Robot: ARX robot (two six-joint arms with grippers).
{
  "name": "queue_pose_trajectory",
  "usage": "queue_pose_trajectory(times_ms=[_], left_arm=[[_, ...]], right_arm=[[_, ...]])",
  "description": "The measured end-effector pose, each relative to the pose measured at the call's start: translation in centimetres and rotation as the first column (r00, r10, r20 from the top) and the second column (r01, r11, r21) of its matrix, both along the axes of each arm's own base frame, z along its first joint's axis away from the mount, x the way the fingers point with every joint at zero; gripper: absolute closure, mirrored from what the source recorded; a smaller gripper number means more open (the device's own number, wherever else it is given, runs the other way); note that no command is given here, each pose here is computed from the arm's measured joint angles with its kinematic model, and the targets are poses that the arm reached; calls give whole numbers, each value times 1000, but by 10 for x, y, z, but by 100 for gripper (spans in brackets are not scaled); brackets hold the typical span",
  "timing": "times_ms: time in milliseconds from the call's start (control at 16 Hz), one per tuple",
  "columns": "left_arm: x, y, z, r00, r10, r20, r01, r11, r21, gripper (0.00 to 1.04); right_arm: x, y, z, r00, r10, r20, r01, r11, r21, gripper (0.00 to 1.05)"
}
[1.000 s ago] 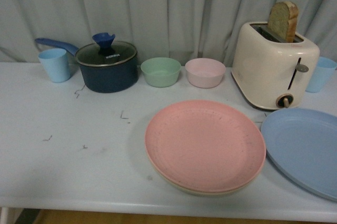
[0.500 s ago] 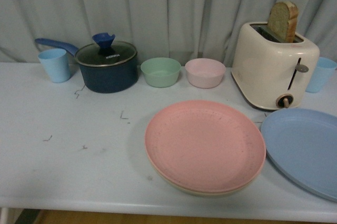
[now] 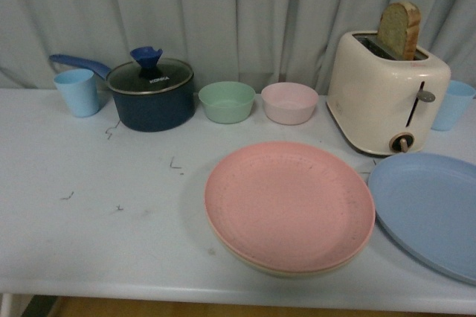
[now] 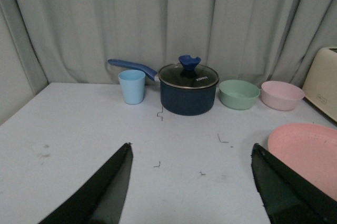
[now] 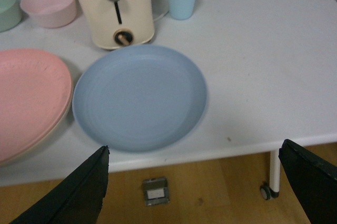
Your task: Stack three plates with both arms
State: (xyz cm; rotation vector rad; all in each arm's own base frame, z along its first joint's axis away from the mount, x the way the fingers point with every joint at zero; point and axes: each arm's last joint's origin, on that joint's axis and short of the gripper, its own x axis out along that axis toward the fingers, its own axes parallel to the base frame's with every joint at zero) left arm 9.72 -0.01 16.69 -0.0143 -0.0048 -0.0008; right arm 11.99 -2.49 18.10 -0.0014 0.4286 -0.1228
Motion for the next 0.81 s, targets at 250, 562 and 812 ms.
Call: queue_pose_trajectory(times_ms=[250, 562, 812], left_arm=[[0, 0, 0, 1000, 0, 0, 0, 1000, 1, 8], [0, 0, 0, 1000, 0, 0, 0, 1000, 1, 7], [0, 0, 0, 1000, 0, 0, 0, 1000, 1, 7]], right_arm=[[76, -68, 3, 976, -48, -213, 63, 996, 61, 6], [169, -105, -35, 909, 48, -414, 30, 983, 180, 6], [202, -107, -48, 874, 72, -480, 21, 982, 185, 6]])
